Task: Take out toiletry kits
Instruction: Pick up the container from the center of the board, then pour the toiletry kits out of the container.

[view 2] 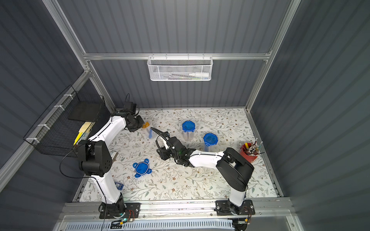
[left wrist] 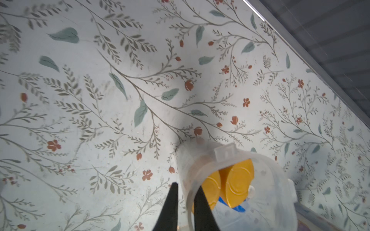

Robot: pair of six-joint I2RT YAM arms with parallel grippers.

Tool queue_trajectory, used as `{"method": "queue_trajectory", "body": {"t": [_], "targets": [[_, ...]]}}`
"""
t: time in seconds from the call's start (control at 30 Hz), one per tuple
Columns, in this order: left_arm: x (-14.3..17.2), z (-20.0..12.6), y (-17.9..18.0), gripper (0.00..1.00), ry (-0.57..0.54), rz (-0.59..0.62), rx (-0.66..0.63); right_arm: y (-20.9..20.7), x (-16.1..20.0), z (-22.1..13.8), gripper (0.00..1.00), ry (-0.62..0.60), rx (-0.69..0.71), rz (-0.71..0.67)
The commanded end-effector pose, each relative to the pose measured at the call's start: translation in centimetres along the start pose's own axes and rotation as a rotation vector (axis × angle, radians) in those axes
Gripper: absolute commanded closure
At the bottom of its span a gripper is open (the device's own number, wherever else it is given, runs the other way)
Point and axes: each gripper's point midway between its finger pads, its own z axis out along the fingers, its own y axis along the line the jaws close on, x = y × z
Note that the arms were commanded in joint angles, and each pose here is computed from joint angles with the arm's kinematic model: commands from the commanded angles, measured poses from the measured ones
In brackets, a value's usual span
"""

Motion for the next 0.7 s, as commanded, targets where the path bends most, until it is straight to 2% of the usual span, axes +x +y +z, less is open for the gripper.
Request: {"method": "queue_trajectory", "body": {"t": [0.0,0.13,0.27,0.47,0.67], "targets": [[1.6,-2.8,-4.4,1.0,0.092,0.05,0.23,0.4,-1.1,-1.5,0.38,-0.016,-0.008,-0.074],[3.2,-4.6,-7.5,1.0,0.201,0.067,0.408,-0.5,-1.9,-3.1,0.28,-0.048,0.059,-0.154],[4.3,-6.4,-8.8,1.0,0.258,0.076,0.504,-1.9,-2.4,-4.6,0.19,-0.073,0.149,-0.246],[6.0,-8.2,-9.3,1.0,0.331,0.073,0.581,-4.0,-2.9,-5.2,0.1,-0.071,0.26,-0.357],[7.4,-9.1,-9.5,1.0,0.382,0.078,0.618,-6.5,-4.0,-4.5,0.08,-0.066,0.303,-0.342]]}}
